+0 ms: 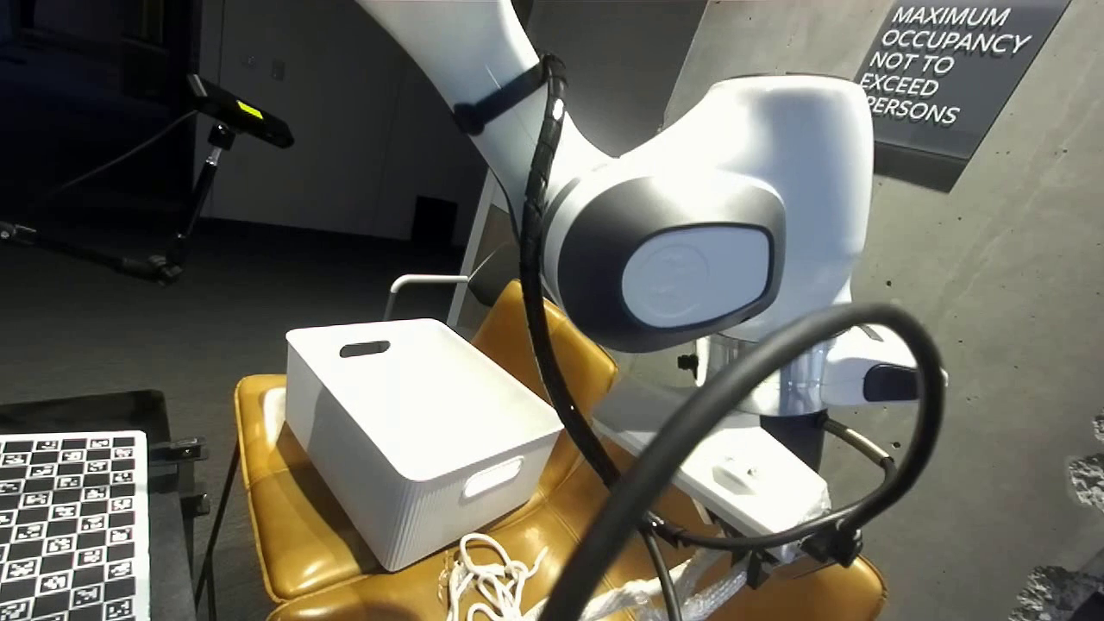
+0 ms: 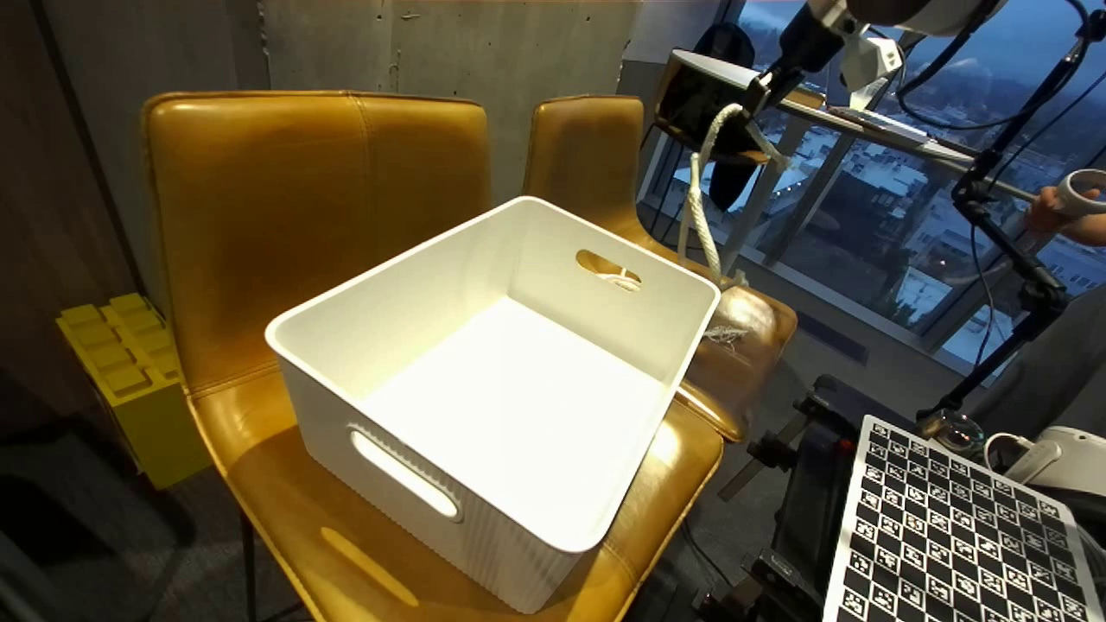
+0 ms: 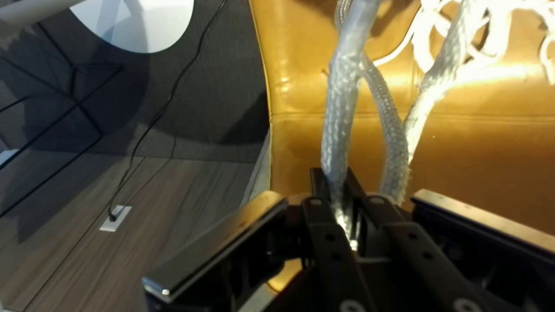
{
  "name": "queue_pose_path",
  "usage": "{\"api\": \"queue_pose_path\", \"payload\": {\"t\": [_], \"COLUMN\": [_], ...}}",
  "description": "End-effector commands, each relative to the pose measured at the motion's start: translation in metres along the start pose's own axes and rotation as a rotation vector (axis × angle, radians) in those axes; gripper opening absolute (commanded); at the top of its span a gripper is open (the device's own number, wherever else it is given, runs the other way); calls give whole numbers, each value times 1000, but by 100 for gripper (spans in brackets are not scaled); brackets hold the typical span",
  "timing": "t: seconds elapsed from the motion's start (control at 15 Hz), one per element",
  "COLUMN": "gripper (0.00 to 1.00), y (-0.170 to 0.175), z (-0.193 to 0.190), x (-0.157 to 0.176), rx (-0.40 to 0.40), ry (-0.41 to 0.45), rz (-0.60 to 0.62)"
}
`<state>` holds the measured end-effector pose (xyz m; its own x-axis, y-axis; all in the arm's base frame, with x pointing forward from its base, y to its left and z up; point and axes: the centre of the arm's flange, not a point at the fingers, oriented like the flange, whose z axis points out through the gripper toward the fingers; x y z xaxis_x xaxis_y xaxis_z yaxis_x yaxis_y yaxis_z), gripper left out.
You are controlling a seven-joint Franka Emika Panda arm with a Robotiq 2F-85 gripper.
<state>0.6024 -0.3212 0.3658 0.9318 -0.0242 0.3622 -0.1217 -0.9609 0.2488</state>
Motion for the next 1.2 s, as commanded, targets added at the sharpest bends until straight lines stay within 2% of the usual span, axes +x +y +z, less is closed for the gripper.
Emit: {"api": "queue_pose_path", "payload": {"t": [0.0, 0.47, 0.67, 0.87, 1.0, 1.13], "gripper": [3, 3, 3, 3, 3, 3], "y": [3, -3, -5, -9, -13, -19], "z": [-22, -129, -150, -128, -96, -46], "x": [30, 79, 86, 76, 61, 31], "rx": [-20, 23, 39, 25, 12, -11], "ry": [120, 286, 308, 278, 234, 167], "rz": [117, 189, 190, 168, 152, 128]}}
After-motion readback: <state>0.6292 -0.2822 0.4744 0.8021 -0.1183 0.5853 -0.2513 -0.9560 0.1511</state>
